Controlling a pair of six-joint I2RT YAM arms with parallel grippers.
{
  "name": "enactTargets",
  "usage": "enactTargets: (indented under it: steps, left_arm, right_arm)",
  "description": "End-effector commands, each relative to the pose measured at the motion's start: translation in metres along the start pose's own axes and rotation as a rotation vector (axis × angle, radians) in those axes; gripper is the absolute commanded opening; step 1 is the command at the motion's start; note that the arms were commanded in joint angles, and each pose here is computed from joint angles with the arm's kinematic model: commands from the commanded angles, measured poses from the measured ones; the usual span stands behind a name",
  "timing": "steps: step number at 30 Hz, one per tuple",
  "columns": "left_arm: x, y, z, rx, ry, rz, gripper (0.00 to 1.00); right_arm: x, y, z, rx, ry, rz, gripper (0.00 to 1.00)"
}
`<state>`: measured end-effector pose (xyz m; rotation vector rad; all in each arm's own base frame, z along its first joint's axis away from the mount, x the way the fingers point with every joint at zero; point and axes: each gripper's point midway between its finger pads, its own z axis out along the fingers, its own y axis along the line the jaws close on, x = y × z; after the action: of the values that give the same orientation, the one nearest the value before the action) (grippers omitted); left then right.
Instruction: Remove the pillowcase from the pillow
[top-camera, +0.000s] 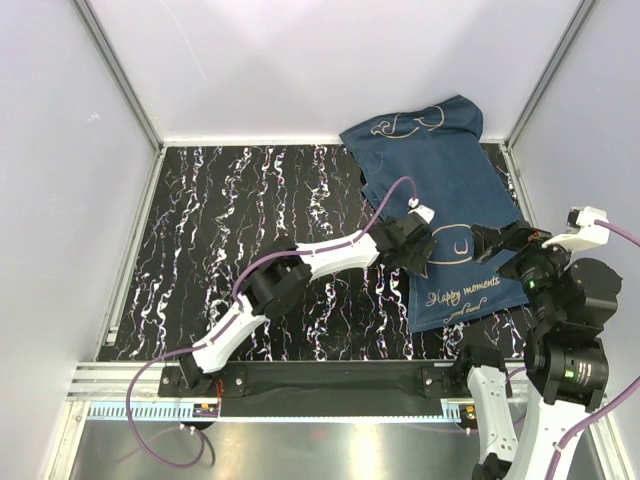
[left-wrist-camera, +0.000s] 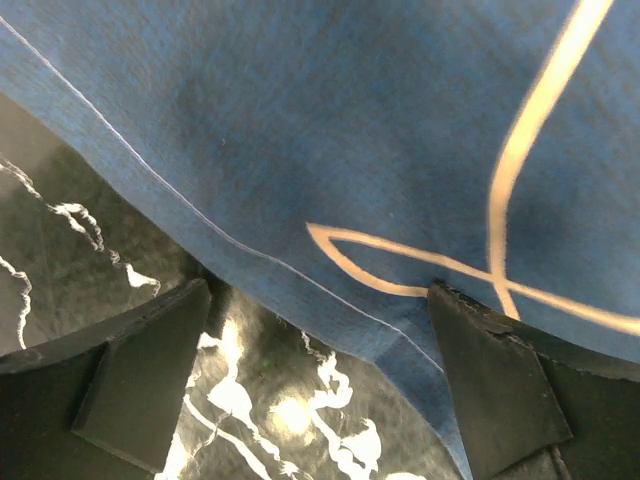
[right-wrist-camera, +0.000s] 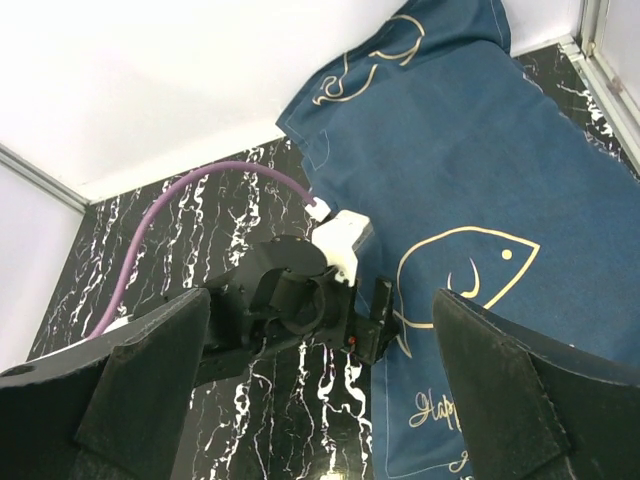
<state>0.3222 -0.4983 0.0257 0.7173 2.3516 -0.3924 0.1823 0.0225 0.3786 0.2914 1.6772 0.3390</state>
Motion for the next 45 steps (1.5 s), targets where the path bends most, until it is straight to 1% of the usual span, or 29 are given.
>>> enactTargets:
  steps: [1,3,4,5,7,8,10,11,12,16,17,18,20,21,22,23,24,26,27,29,30,32,33,34,35,37,38,42,45]
  left_arm:
    - [-0.016,-0.001,0.007,-0.007,-0.05,0.008,0.99]
    - [-0.013,0.001,0.01,-0.014,-0.047,0.005,0.96]
    - [-0.014,0.001,0.009,-0.013,-0.054,-0.002,0.89]
    - [-0.015,0.001,0.008,-0.011,-0.059,-0.006,0.75]
    - [-0.017,0.0,0.005,-0.004,-0.077,-0.021,0.54]
    - [-0.02,-0.001,0.004,0.002,-0.091,-0.026,0.36]
    - [-0.022,-0.002,0.0,0.01,-0.103,-0.035,0.21]
    - [-0.022,-0.001,-0.001,0.01,-0.111,-0.039,0.05]
    - [-0.028,-0.001,-0.007,0.008,-0.128,-0.046,0.0]
    - [-0.043,0.016,-0.034,-0.072,-0.187,-0.092,0.0]
    - [-0.038,0.024,-0.038,-0.096,-0.189,-0.098,0.0]
    - [-0.057,0.025,-0.064,-0.092,-0.248,-0.12,0.0]
    - [-0.061,0.038,-0.086,-0.127,-0.307,-0.139,0.0]
    - [-0.083,0.041,-0.121,-0.12,-0.381,-0.164,0.0]
    - [-0.089,0.051,-0.137,-0.154,-0.418,-0.183,0.0]
    - [-0.081,0.06,-0.145,-0.173,-0.422,-0.189,0.0]
    - [-0.098,0.068,-0.179,-0.163,-0.486,-0.225,0.0]
    - [-0.087,0.082,-0.193,-0.158,-0.489,-0.255,0.0]
    - [-0.095,0.094,-0.219,-0.154,-0.534,-0.294,0.0]
    - [-0.074,0.115,-0.229,-0.193,-0.524,-0.307,0.0]
    - [-0.077,0.127,-0.255,-0.212,-0.577,-0.337,0.0]
    - [-0.046,0.147,-0.26,-0.262,-0.554,-0.347,0.0]
    - [-0.044,0.155,-0.282,-0.258,-0.593,-0.387,0.0]
    - [-0.034,0.16,-0.285,-0.263,-0.588,-0.403,0.0]
    - [-0.007,0.172,-0.28,-0.295,-0.543,-0.408,0.0]
    - [0.006,0.179,-0.298,-0.286,-0.571,-0.444,0.0]
    - [0.025,0.185,-0.295,-0.306,-0.542,-0.439,0.0]
    - [0.043,0.203,-0.322,-0.348,-0.589,-0.476,0.0]
    - [0.056,0.212,-0.326,-0.395,-0.547,-0.472,0.0]
  right_arm:
    - [-0.012,0.011,-0.013,-0.031,-0.036,-0.028,1.0]
    - [-0.013,0.011,-0.014,-0.031,-0.039,-0.025,1.0]
    - [-0.013,0.012,-0.016,-0.032,-0.043,-0.026,1.0]
    - [-0.013,0.011,-0.016,-0.031,-0.045,-0.028,0.99]
    - [-0.01,0.01,-0.016,-0.026,-0.041,-0.027,1.0]
    - [-0.007,0.008,-0.014,-0.022,-0.033,-0.026,1.0]
    - [-0.006,0.007,-0.014,-0.023,-0.031,-0.024,1.0]
    - [-0.004,0.006,-0.013,-0.021,-0.027,-0.023,1.0]
    - [-0.003,0.006,-0.012,-0.022,-0.025,-0.021,1.0]
    - [0.0,0.005,-0.011,-0.019,-0.017,-0.022,0.99]
    - [0.001,0.004,-0.011,-0.017,-0.012,-0.022,1.0]
    - [0.001,0.004,-0.01,-0.017,-0.012,-0.025,1.0]
    - [0.004,0.003,-0.008,-0.021,-0.005,-0.017,1.0]
    - [0.006,0.003,-0.005,-0.025,0.005,-0.014,1.0]
    - [0.007,0.004,-0.004,-0.029,0.008,-0.009,1.0]
    - [0.011,0.004,-0.001,-0.036,0.02,0.004,1.0]
    - [0.013,0.003,0.001,-0.038,0.028,0.009,1.0]
    - [0.018,0.004,0.006,-0.052,0.043,0.029,1.0]
    - [0.021,0.005,0.009,-0.063,0.052,0.035,1.0]
    - [0.03,0.006,0.017,-0.094,0.084,0.056,1.0]
    - [0.037,0.004,0.025,-0.095,0.115,0.072,1.0]
    - [0.057,-0.002,0.038,-0.095,0.189,0.101,1.0]
    - [0.067,-0.005,0.045,-0.093,0.233,0.117,0.98]
    - [0.073,-0.007,0.049,-0.096,0.254,0.123,0.97]
    - [0.082,-0.01,0.054,-0.099,0.267,0.139,0.97]
    - [0.087,-0.012,0.055,-0.097,0.257,0.148,0.97]
    - [0.086,-0.012,0.057,-0.098,0.247,0.147,0.98]
    - [0.088,-0.01,0.068,-0.111,0.296,0.155,1.0]
    - [0.088,-0.014,0.086,-0.062,0.325,0.113,1.0]
